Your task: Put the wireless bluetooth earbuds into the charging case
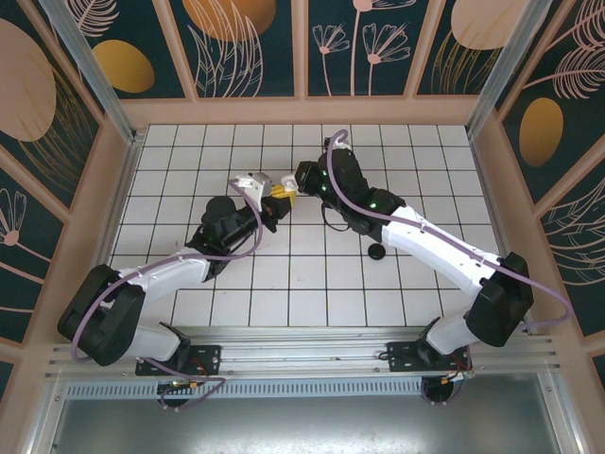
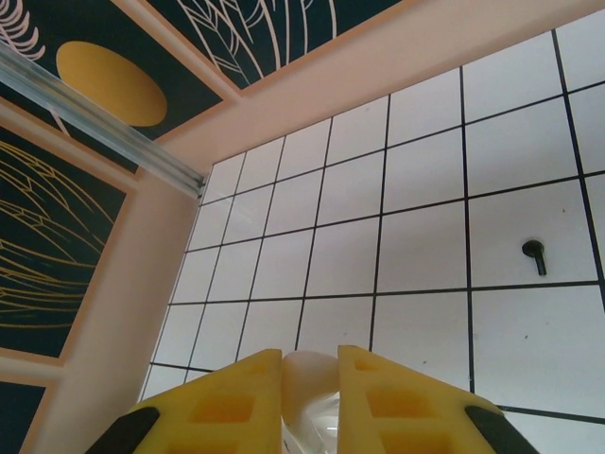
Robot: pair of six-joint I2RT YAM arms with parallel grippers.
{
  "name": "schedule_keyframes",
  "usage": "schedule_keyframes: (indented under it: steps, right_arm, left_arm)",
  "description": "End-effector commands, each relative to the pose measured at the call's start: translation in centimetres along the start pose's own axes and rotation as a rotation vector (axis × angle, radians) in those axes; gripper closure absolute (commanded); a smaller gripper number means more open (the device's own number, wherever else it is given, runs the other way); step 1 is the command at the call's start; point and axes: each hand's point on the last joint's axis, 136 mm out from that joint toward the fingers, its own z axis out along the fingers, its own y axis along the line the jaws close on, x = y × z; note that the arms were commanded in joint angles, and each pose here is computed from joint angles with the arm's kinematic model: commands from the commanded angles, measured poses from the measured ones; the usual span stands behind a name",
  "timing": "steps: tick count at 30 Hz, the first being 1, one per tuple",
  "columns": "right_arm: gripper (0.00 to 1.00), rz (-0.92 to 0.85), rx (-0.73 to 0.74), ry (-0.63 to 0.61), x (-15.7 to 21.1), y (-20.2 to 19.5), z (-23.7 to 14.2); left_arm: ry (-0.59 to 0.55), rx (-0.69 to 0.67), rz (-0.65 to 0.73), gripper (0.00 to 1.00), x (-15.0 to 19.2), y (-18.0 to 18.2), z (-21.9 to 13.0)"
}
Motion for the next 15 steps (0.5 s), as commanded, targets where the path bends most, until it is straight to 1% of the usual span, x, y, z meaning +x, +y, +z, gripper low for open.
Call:
schedule_keyframes:
  steps: [1, 15]
  right_arm:
    - [0.83, 0.006, -0.018, -0.024, -0.1, 0.8, 0.3]
    - [0.83, -0.005, -0.01, 0.01, 1.4, 0.6, 1.4]
  left_arm:
    - [-0.08, 0.036, 0.002, 0.95, -2.7, -1.0, 0.3]
    - [-0.091, 0.04, -0.001, 0.95, -3.2, -1.2, 0.1]
